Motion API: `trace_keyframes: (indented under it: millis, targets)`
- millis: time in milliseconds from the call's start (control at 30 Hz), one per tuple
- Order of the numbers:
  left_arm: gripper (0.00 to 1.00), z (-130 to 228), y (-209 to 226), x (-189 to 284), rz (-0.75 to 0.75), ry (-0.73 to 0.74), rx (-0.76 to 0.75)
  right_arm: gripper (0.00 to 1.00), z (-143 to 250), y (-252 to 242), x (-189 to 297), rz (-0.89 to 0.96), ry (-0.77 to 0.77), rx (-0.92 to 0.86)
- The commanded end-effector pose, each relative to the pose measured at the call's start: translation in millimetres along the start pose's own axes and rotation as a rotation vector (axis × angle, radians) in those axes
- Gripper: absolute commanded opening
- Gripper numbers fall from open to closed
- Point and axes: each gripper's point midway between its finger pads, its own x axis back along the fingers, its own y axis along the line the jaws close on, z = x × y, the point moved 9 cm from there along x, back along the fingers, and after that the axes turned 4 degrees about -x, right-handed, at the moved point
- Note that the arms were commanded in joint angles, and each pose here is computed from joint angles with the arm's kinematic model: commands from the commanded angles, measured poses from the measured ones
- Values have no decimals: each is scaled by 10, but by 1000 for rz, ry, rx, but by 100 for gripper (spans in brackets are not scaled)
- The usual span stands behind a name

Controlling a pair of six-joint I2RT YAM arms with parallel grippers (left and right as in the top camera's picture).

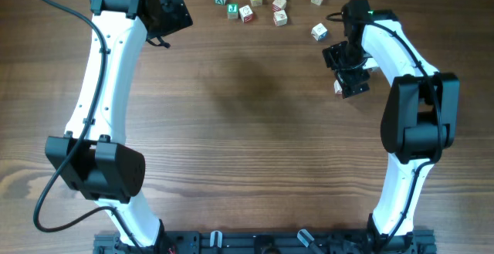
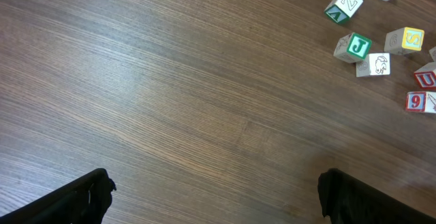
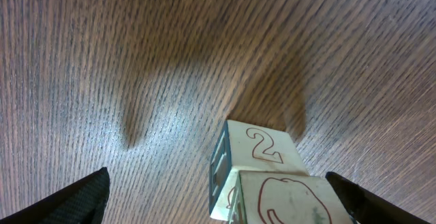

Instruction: Form a tower

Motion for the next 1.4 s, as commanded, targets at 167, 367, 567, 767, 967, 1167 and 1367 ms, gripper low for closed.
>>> trace_keyframes:
  millis: [167,367,567,767,967,1167,1367]
  targets:
    - [100,-5,21,102,13,-19,8,99,21,-61,37,6,-1,-1]
    - [100,-5,21,102,13,-19,8,100,25,-61,67,-1,0,1]
    - [100,-5,21,102,13,-19,8,100,28,-60,136,-19,-3,2]
    - [100,-5,21,102,13,-19,8,100,31,-60,289,-60,-18,4]
    - [100,-6,21,104,14,-19,8,100,38,-71,314,-60,-16,4]
    - [100,-5,21,102,13,-19,8,84,44,-103,309,-39,-12,3]
    - [100,-6,21,104,14,-19,8,72,54,-128,271,-19,-16,6]
